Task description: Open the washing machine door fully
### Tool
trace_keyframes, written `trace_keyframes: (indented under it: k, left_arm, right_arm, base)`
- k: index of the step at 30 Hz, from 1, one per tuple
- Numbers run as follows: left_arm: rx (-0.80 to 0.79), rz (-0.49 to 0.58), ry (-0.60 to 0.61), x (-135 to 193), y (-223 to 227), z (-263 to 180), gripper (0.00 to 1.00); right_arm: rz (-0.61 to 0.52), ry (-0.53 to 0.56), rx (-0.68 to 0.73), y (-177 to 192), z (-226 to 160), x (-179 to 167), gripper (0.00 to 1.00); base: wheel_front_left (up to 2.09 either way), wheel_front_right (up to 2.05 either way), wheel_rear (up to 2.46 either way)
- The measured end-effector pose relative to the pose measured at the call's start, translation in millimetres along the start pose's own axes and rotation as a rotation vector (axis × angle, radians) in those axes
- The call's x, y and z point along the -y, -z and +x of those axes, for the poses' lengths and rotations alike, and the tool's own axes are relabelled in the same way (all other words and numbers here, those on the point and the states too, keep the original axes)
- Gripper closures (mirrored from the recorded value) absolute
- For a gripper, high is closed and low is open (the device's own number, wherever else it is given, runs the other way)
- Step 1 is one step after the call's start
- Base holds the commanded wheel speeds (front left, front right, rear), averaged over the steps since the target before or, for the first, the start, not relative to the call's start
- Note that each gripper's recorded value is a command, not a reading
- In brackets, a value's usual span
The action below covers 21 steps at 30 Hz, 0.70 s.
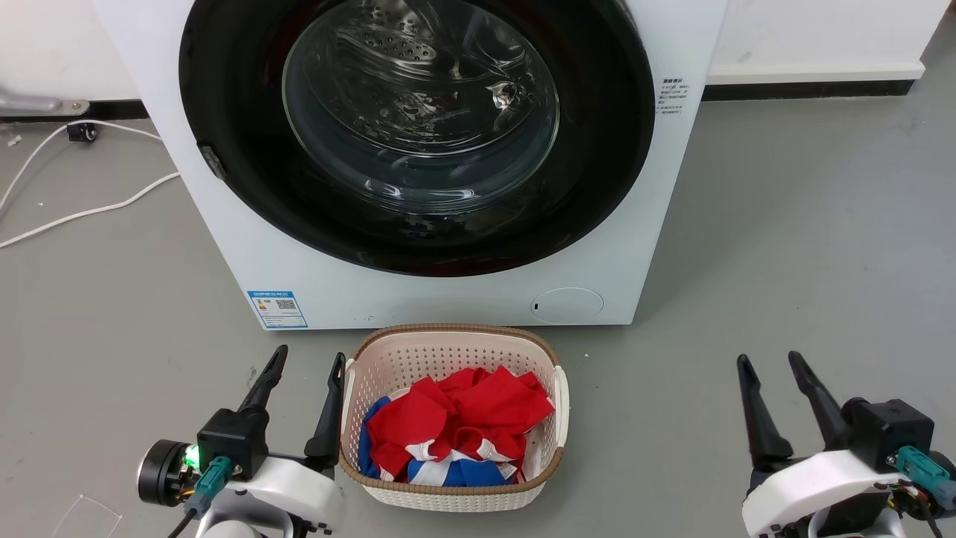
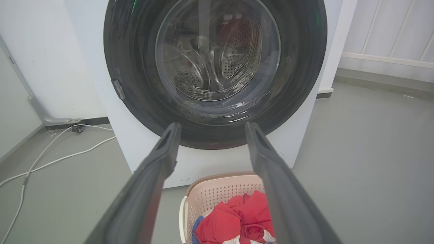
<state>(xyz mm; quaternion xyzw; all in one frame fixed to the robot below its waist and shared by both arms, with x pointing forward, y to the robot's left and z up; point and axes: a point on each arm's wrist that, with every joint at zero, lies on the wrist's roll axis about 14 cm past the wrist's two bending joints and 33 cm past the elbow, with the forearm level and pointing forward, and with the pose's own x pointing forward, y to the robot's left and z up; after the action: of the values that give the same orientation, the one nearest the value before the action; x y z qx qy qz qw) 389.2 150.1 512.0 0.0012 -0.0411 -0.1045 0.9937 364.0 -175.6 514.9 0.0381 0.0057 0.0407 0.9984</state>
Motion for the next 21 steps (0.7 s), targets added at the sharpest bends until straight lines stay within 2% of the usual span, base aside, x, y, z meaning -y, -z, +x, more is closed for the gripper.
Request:
trace_keyframes:
  k: [1, 7, 9, 14, 19, 21]
  left_arm:
    - [0.000, -0.001, 0.000, 0, 0, 0, 0.00]
    - [-0.003, -0.001, 0.000, 0, 1, 0, 0.00]
    - [-0.001, -0.001, -0.001, 0, 0, 0, 0.00]
    - [-0.001, -0.003, -0.006, -1, 0, 0, 0.00]
    - [0.001, -0.010, -0.009, -1, 0, 2, 0.00]
    - [0.002, -0.011, -0.010, -2, 0, 3, 0.00]
  right_arm:
    - [0.006, 0.000, 0.001, 0, 0, 0, 1.00]
    - [0.038, 0.000, 0.006, 0, -1, 0, 1.00]
    - [0.099, 0.008, 0.015, -1, -1, 2, 1.00]
    - [0.518, 0.055, 0.039, 6, 0, 11, 1.00]
    - [1.091, 0.111, 0.096, 11, 6, 20, 1.00]
    - [1.261, 0.122, 0.131, 7, 11, 25, 1.00]
  base:
    - [0.00, 0.00, 0.00]
    - [0.00, 0.00, 0.00]
    - [0.00, 0.00, 0.00]
    - [0.00, 0.00, 0.00]
    - [0.00, 0.00, 0.00]
    - [0.00, 0.00, 0.00]
